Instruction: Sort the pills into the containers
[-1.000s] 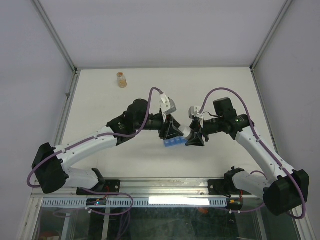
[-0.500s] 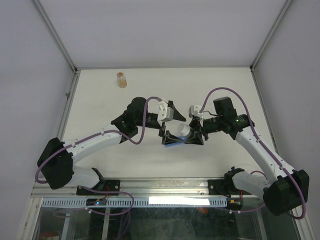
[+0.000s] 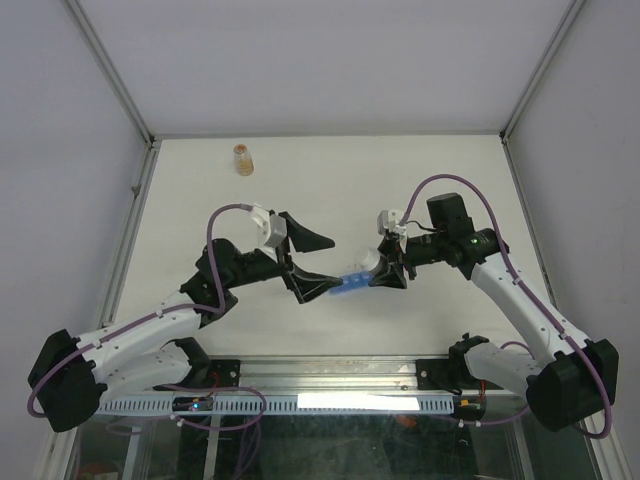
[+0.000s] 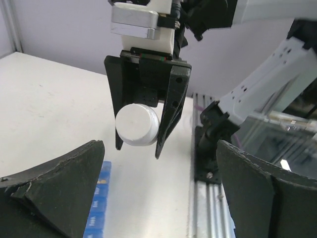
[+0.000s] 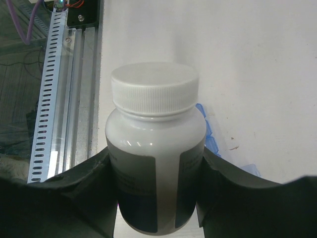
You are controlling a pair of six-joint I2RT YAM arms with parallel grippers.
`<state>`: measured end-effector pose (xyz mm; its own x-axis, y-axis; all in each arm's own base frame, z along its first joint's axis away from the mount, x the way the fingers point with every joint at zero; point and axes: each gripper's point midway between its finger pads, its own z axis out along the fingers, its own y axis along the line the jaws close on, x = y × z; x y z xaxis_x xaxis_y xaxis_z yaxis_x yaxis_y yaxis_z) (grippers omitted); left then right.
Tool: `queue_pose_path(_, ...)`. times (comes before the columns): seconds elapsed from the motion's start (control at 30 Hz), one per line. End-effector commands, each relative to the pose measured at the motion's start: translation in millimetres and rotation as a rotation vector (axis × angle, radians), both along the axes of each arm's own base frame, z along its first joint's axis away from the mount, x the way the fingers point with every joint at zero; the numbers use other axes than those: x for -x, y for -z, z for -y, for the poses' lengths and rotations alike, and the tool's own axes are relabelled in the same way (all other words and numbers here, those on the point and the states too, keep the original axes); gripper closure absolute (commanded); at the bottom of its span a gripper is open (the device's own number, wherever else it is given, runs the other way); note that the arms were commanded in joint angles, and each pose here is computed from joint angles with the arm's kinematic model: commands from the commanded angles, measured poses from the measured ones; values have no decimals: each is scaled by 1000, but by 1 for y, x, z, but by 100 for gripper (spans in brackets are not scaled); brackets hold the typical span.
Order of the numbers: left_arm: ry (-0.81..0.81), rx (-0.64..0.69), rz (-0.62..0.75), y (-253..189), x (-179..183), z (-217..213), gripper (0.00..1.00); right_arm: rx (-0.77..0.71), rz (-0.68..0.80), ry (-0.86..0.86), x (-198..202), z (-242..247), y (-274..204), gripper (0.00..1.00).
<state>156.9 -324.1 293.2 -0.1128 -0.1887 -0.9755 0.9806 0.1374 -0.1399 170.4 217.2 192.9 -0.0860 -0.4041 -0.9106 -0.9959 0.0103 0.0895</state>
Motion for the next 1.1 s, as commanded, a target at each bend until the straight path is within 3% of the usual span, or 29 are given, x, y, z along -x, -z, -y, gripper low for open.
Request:
queue_pose_path(0.0, -62, 200, -239, -27, 1, -20, 1, -50, 73, -15, -5, -4, -21, 100)
queue_pose_path(0.07, -35, 246, -320, -29, 8, -24, 3, -49, 70, -14, -5, -4, -20, 100)
queue_pose_path(0.23, -78, 225, -549, -13, 4, -19, 20, -49, 67, -13, -5, -5, -20, 100)
queue_pose_path(0.43, -244, 84, -596, -1, 2, 3, 39, -47, 64, -14, -5, -5, -19, 100)
queue_pose_path(0.63, -283, -37, -586, 8, 3, 30, 40, -46, 61, -11, -6, -5, -18, 100)
queue_pose_path(1.07, -339, -125, -540, 5, -15, 51, 39, -48, 64, -14, -5, -5, -19, 100)
